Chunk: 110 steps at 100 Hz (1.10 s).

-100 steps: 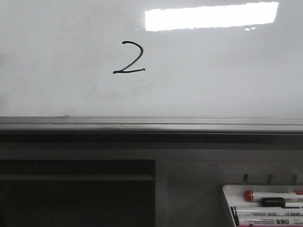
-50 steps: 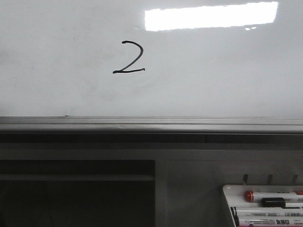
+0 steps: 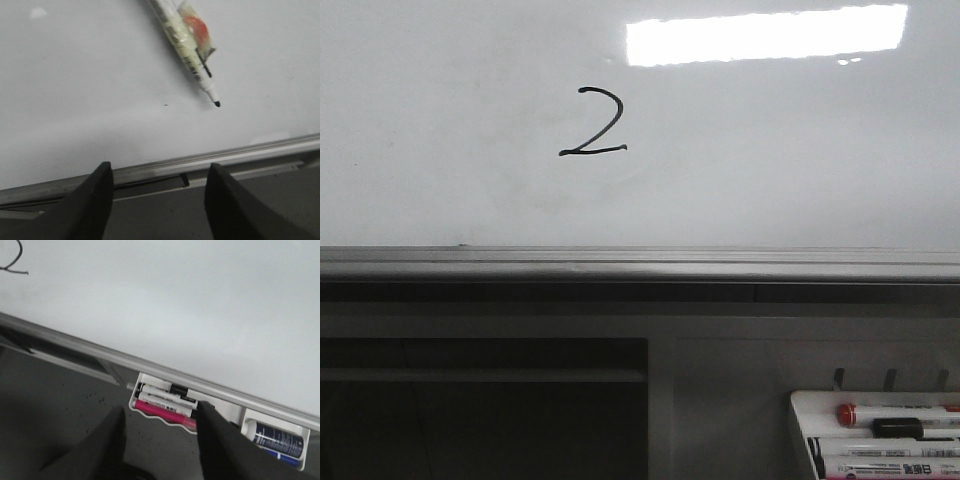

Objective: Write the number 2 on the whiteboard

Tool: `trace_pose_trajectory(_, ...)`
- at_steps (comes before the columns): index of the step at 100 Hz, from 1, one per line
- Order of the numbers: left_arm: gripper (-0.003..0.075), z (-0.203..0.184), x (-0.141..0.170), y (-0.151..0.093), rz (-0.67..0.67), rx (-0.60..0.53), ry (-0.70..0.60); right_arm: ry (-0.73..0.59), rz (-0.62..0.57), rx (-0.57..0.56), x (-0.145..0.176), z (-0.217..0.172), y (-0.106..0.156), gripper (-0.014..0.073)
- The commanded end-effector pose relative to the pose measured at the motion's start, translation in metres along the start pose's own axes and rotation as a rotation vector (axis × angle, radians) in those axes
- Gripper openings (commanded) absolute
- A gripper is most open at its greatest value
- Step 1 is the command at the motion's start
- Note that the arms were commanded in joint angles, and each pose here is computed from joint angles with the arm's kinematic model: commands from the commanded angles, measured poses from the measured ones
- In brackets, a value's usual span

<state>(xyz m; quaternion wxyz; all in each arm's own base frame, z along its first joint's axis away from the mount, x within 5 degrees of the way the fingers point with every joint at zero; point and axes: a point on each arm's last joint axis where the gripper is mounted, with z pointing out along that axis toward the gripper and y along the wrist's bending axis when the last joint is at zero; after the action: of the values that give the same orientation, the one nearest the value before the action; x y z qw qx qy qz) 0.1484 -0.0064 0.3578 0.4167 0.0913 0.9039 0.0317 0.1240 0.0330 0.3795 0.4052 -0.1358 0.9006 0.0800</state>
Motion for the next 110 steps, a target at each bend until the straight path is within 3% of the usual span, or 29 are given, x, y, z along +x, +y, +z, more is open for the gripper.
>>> trace_pose_trajectory(1,0.0371,-0.025,-0.001,0.003,-0.048,-0.050,-0.208,-0.224,0.030,0.042,-0.001,-0.007,-0.002,0.0272)
trace_pose_trajectory(16,0.0306,-0.042,0.026,-0.003,-0.069,-0.048,-0.406,-0.435,0.001,0.105,0.026,-0.010,-0.004,0.0111)
trace_pose_trajectory(29,0.0183,-0.041,0.048,-0.009,-0.099,-0.031,-0.508,-0.559,-0.031,0.143,0.045,-0.010,-0.005,-0.0072)
trace_pose_trajectory(45,-0.0022,-0.033,0.064,-0.013,-0.169,-0.004,-0.672,-0.714,-0.034,0.165,0.065,-0.006,-0.006,-0.0074)
trace_pose_trajectory(55,-0.0020,-0.023,0.073,-0.014,-0.213,-0.005,-0.771,-0.779,-0.006,0.161,0.073,0.000,-0.007,-0.0074)
trace_pose_trajectory(65,-0.0020,-0.011,0.082,-0.014,-0.221,-0.020,-0.812,-0.751,-0.004,0.161,0.079,0.008,-0.007,-0.0074)
trace_pose_trajectory(110,-0.0020,0.033,0.128,-0.022,-0.224,-0.013,-0.629,-0.701,-0.002,0.154,0.084,0.013,-0.007,-0.0074)
